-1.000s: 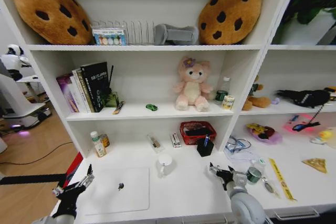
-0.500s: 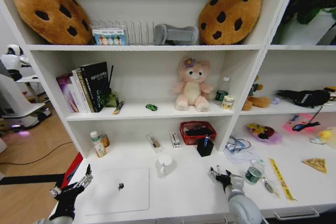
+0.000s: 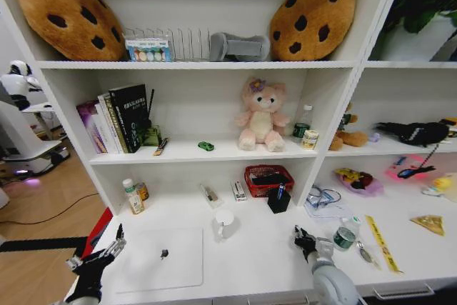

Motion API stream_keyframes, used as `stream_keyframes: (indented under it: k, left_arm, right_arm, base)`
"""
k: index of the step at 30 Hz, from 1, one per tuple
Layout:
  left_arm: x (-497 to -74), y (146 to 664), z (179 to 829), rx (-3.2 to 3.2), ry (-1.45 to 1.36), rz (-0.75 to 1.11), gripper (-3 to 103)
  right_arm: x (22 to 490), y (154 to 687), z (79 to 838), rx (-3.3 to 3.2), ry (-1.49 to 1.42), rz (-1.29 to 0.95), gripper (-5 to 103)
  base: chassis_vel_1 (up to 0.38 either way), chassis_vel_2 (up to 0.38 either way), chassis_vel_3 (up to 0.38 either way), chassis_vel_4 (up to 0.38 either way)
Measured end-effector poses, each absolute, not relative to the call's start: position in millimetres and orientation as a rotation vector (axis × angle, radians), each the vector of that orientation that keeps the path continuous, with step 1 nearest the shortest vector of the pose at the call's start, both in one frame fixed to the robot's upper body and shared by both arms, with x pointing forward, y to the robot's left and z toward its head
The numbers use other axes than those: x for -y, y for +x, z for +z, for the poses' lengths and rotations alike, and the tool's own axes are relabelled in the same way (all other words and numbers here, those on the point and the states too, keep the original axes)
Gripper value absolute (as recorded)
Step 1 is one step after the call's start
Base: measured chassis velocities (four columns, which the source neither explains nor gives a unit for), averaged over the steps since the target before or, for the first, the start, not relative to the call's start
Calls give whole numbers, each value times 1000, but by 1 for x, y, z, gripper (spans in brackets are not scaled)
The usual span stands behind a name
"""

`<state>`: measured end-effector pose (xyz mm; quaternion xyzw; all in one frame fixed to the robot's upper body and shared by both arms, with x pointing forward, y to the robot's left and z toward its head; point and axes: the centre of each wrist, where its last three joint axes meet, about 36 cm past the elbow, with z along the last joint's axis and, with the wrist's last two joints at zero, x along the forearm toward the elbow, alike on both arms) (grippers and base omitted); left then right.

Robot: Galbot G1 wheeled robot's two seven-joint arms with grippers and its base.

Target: Organize the objects on the table.

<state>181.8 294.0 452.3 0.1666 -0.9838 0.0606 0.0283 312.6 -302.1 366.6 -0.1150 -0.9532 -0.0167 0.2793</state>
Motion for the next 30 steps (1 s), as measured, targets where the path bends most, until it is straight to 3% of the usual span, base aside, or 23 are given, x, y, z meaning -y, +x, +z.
stream_keyframes:
  k: [10,17,28,30]
  left_arm:
    - [-292,181,453,3036,517,193,100]
    - [-292,182,454,3041,510,189,100]
    - [-293,179,454,3029,522,172,100]
    - [-291,182,455,3017,539,162,100]
  right_arm:
    - [300,311,379,2648,-296,-31,10]
    - [302,328,397,2967,-204,161,10]
    - [315,405,399,3154,-76,333,10]
    - [312,459,389,3157,-58,324,10]
  base:
    - [0,0,0,0]
    - [0,0,0,0]
    - [0,0,0,0]
    - [0,0,0,0]
